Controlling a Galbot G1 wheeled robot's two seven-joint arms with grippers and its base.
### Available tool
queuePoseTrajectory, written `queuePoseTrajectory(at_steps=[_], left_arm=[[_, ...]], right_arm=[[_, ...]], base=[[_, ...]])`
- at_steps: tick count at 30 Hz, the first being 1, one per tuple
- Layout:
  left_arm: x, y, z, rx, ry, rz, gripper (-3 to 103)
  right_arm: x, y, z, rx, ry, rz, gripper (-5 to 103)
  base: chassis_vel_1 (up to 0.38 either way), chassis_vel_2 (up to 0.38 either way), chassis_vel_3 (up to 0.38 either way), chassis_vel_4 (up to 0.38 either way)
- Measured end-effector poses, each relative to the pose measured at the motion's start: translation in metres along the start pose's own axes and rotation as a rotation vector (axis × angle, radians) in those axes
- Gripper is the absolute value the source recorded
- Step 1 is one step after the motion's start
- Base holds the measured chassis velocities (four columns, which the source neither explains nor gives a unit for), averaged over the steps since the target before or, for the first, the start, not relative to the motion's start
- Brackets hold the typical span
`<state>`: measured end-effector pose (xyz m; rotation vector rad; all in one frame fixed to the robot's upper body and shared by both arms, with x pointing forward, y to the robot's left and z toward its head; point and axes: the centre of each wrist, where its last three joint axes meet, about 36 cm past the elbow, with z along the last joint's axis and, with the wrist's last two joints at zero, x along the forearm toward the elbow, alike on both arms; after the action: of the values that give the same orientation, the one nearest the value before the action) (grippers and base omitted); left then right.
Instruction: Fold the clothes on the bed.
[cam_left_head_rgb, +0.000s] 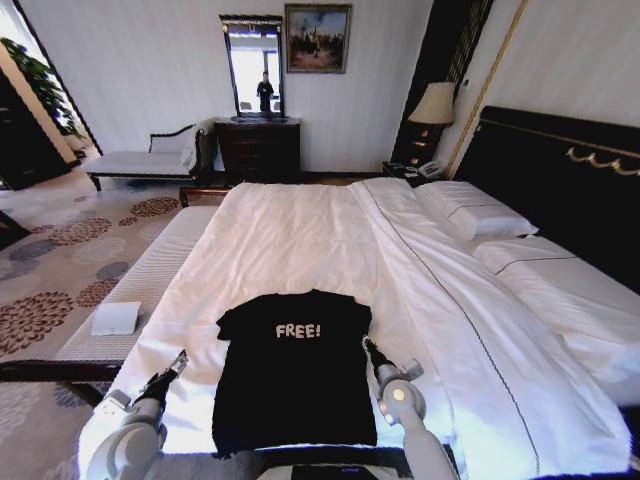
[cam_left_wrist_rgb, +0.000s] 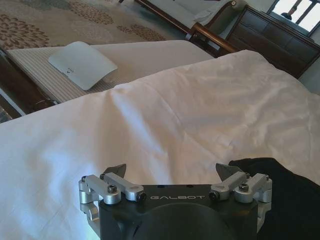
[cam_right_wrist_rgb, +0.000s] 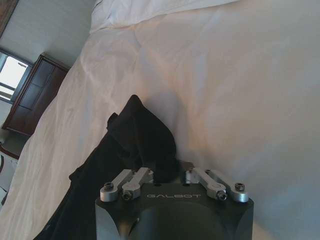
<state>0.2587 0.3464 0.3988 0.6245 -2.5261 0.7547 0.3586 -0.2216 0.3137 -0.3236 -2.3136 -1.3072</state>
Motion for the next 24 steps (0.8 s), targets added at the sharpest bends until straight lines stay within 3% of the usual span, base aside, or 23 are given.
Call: queuePoseTrajectory(at_steps=[3, 7, 16, 24], left_arm=[[0.0, 0.0, -0.001, -0.002, -0.001, 0.0, 100], [-0.001, -0.001, -0.002, -0.007, -0.003, 0.003, 100], [-0.003, 0.003, -0.004, -0.016, -0.003, -0.003, 100], [-0.009, 0.009, -0.004, -0.009, 0.0, -0.013, 100]], right_arm=[[0.0, 0.0, 0.001, -0.002, -0.001, -0.003, 18], [-0.001, 0.001, 0.002, -0.001, -0.009, -0.005, 1], [-0.003, 0.004, 0.003, 0.007, -0.028, -0.012, 0], [0.004, 0.012, -0.002, 0.112, -0.116, -0.128, 0]], base=[[0.0, 0.0, 0.0, 0.0], [0.0, 0.0, 0.0, 0.0], [0.0, 0.0, 0.0, 0.0], [0.0, 0.0, 0.0, 0.0]])
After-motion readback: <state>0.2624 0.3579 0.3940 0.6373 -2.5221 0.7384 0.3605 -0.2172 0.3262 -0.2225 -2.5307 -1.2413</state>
